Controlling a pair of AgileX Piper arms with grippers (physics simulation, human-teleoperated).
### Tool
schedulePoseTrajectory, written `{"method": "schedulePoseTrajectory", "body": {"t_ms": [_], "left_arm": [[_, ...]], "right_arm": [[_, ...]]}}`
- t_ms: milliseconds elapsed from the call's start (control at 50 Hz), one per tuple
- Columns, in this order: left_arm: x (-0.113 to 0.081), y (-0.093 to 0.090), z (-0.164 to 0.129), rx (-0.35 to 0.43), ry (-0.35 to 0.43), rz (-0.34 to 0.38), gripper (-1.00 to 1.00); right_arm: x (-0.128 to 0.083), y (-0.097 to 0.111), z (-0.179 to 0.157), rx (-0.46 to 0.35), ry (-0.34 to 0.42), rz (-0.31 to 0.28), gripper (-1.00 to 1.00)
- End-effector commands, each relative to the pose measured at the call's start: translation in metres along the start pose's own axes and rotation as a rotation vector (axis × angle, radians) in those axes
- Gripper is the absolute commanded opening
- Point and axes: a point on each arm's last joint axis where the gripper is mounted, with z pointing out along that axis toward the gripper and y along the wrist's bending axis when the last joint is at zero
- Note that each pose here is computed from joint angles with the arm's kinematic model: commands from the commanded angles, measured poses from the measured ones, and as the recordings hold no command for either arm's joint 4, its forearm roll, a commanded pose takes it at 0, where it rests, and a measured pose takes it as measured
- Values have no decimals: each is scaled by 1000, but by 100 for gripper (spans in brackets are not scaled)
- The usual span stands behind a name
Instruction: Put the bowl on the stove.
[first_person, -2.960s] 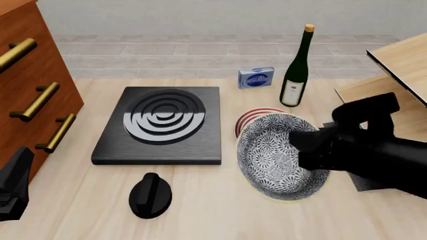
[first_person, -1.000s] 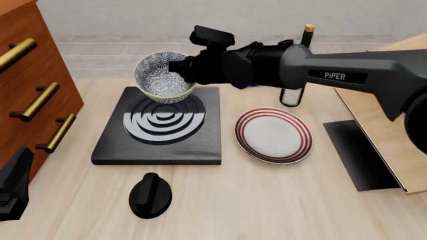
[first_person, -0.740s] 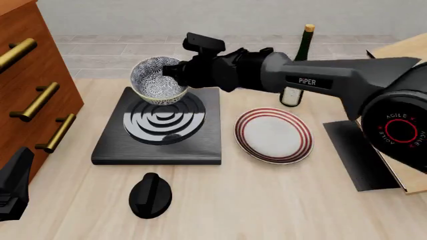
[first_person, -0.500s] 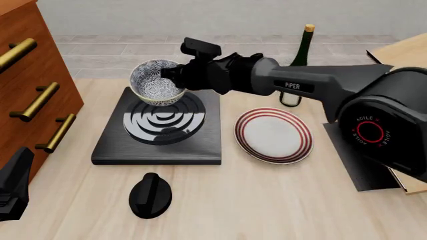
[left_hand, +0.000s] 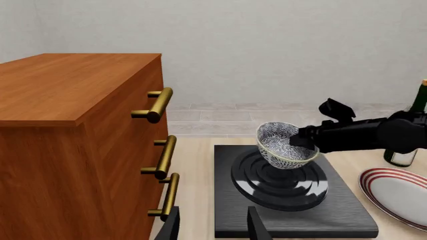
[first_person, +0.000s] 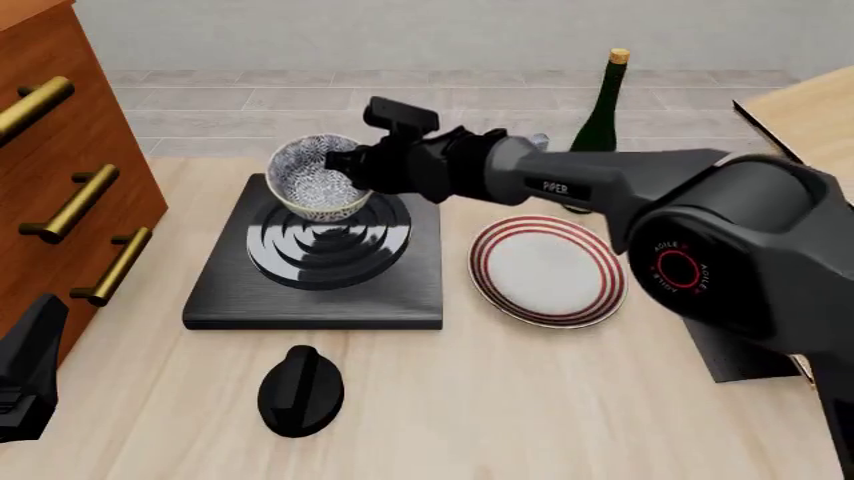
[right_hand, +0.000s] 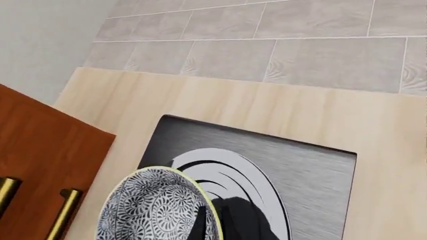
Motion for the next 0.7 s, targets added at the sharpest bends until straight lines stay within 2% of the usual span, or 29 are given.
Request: {"method": "schedulePoseTrajectory", "body": {"t_ms": [20,200,700], "left_arm": [[0,0,0,0,0,0,100],[0,0,0,0,0,0,100],[0,0,0,0,0,0,100]], "right_arm": [[1,-7,8,5,-4,36,-100],[4,-6,11,3,-1,39,-100],[16,-21,30,29,20,47,-100]]}}
